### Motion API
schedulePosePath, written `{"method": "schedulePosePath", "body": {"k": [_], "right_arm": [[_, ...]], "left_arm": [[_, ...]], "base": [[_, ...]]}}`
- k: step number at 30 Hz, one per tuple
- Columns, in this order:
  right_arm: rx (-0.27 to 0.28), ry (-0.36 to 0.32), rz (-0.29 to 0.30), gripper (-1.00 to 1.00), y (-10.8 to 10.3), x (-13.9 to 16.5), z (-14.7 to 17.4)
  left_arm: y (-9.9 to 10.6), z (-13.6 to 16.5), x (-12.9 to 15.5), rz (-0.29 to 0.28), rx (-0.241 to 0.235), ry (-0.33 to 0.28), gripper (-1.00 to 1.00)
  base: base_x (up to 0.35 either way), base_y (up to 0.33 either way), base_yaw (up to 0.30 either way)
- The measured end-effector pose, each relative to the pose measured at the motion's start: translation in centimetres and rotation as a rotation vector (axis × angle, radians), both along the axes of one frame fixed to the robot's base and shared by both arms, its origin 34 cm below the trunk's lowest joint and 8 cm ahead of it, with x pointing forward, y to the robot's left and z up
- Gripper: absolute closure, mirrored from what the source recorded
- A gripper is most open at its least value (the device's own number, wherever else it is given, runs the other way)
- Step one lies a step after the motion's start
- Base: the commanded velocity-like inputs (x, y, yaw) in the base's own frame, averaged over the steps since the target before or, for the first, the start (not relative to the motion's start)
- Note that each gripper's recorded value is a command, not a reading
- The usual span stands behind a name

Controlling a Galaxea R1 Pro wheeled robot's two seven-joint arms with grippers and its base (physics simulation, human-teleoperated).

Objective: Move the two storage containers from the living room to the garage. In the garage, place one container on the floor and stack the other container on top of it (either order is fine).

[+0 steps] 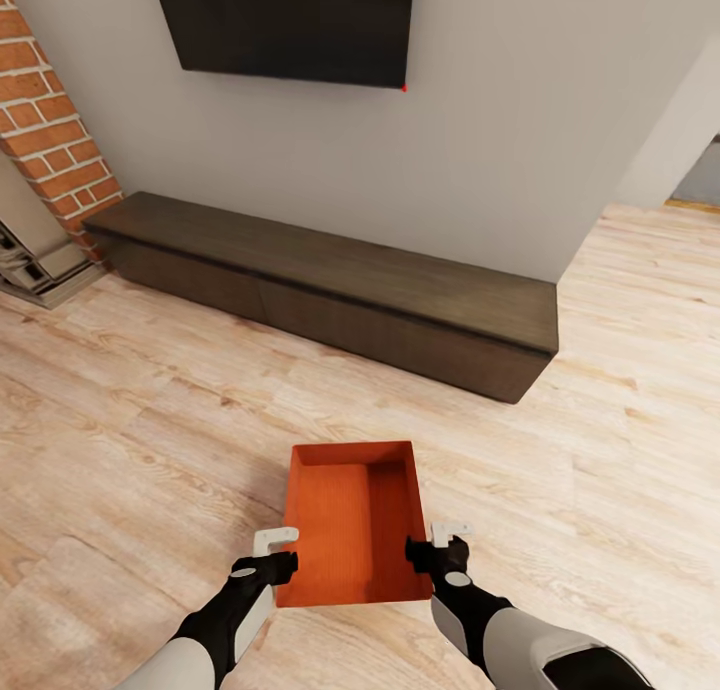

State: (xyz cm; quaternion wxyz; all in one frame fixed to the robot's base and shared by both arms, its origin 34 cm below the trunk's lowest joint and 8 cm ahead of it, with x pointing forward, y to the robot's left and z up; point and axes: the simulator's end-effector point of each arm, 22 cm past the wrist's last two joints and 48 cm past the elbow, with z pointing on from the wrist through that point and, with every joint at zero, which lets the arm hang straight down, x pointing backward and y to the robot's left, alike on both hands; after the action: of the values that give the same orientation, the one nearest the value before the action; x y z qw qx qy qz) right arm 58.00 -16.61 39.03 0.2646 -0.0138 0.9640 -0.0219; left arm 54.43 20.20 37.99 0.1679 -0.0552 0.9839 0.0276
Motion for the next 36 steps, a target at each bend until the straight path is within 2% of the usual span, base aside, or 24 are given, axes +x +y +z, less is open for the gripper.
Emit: {"method": "schedulePosePath", "body": {"k": [8, 14, 20, 36], "right_arm": [[-0.003, -0.01, 0.0, -1.0, -0.3, 0.1, -1.4], [0.002, -0.042, -0.007, -1.0, -0.3, 0.6, -2.2], [0.003, -0.044, -0.01, -1.0, -0.3, 0.5, -3.3], [0.001, -0.044, -0.008, -1.0, -0.4, 0.1, -6.5]], "left_arm": [[0.3, -1.5, 0.0, -0.001, 0.003, -0.004, -1.0], [0.4, -2.4, 0.3, 0.002, 0.004, -0.014, -1.0], [1.4, -3.6, 0.3, 0.006, 0.015, -0.018, -1.0], [1.5, -6.7, 0.0, 0.005, 0.017, -0.023, -1.0]], "base": [[0.0, 0.0, 0.0], [0.0, 0.0, 0.0], [0.0, 0.0, 0.0], [0.0, 0.0, 0.0]]}}
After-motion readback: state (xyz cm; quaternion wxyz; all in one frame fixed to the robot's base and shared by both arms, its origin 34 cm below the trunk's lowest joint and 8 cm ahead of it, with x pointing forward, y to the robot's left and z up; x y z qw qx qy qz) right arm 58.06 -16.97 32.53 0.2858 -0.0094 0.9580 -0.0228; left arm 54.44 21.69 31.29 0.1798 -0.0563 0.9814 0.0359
